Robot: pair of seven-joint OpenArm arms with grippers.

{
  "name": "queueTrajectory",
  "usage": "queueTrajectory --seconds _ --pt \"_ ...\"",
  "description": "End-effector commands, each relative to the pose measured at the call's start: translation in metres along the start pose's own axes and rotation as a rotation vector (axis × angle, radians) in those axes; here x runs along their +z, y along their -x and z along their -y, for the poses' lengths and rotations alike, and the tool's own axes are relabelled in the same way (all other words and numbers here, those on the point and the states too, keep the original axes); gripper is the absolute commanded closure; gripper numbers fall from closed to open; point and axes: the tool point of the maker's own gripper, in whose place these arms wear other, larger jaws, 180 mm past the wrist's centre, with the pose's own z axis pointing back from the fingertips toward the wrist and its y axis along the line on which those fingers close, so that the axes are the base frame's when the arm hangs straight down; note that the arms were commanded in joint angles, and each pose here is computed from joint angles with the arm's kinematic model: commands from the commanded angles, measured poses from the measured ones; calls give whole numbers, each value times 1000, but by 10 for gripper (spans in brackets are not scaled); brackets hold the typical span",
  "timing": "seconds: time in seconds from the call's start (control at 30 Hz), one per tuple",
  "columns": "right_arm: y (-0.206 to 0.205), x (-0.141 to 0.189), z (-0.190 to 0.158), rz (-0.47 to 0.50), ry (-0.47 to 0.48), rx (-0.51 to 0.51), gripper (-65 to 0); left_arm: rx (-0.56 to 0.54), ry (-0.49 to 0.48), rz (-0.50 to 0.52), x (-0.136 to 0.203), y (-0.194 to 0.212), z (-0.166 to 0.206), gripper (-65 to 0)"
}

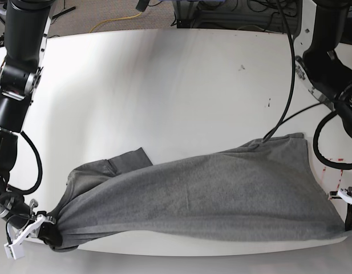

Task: Fold the T-shirt properly
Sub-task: 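Lift and swing the shirt with both grippers to spread it flat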

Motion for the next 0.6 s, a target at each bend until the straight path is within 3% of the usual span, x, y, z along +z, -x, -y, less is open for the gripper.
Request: queueTrajectory --seconds 0.0,0.43,0.57 --pt "-49 8 -9 92 -11 64 0 8 -31 76 2 -30 -18 -21" --pt "-177 33 -47 186 9 291 0 59 -132 280 26 -139 -97 -22" --pt "-169 23 -56 129 8 342 0 37 -140 312 34 -162 -105 -22"
